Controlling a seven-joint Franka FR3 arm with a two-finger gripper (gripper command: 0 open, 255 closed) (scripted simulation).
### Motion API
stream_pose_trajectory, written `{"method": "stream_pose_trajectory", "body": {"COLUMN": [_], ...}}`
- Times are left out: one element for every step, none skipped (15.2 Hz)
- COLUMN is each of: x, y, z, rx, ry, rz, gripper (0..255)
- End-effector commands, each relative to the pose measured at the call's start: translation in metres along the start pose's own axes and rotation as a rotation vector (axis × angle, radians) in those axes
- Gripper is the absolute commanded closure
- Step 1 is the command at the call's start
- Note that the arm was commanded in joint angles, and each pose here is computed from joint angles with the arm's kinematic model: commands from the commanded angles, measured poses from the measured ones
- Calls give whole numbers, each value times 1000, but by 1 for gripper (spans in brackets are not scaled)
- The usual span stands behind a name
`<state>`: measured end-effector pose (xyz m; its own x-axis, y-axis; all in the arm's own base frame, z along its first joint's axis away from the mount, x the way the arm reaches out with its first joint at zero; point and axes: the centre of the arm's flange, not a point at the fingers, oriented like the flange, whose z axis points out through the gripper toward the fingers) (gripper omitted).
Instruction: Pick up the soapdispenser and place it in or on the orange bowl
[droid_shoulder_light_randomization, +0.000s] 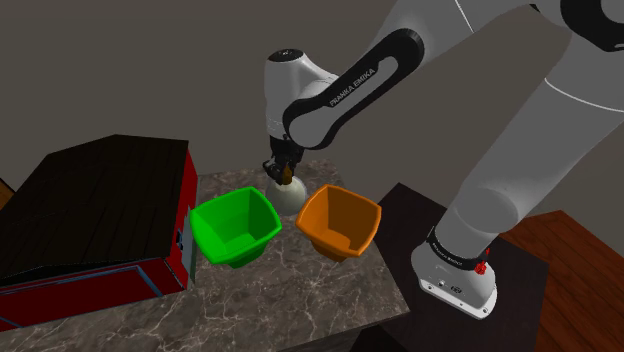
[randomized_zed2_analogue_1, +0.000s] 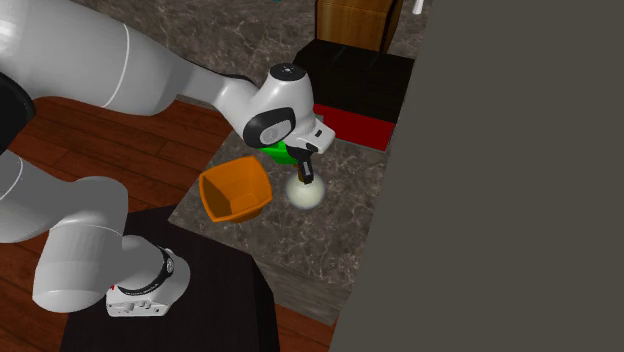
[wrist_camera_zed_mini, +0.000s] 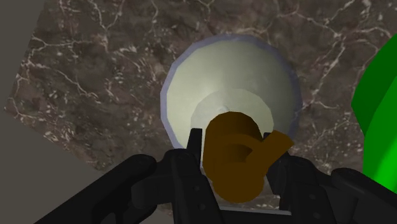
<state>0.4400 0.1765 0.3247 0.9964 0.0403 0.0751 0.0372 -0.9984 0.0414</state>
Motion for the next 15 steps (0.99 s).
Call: {"method": "stream_pose_trajectory", "body": {"x": [0,0,1,1,1,2,2,3,3,3,4,4,5,5,5], "y": [0,1,1,1,1,2,2,2,2,2,3,3,3,3,4], "z": [0,-5,-10,-15,-21,-26,-31,-36,-42,-47,-52,-57,-63,-68,-73], "rx": [-1,-1,-1,-1,-1,-1,-1,-1,-1,-1,-1,-1,-1,-1,-1], "ry": [-2,-2,-2,-2,-2,-2,-2,-2,-2,-2,-2,-2,-2,-2,-2], "rz": [1,1,1,1,1,1,1,1,1,1,1,1,1,1,1], "gripper": [255,255,255,255,255,255,255,255,255,255,255,255,255,255,255]}}
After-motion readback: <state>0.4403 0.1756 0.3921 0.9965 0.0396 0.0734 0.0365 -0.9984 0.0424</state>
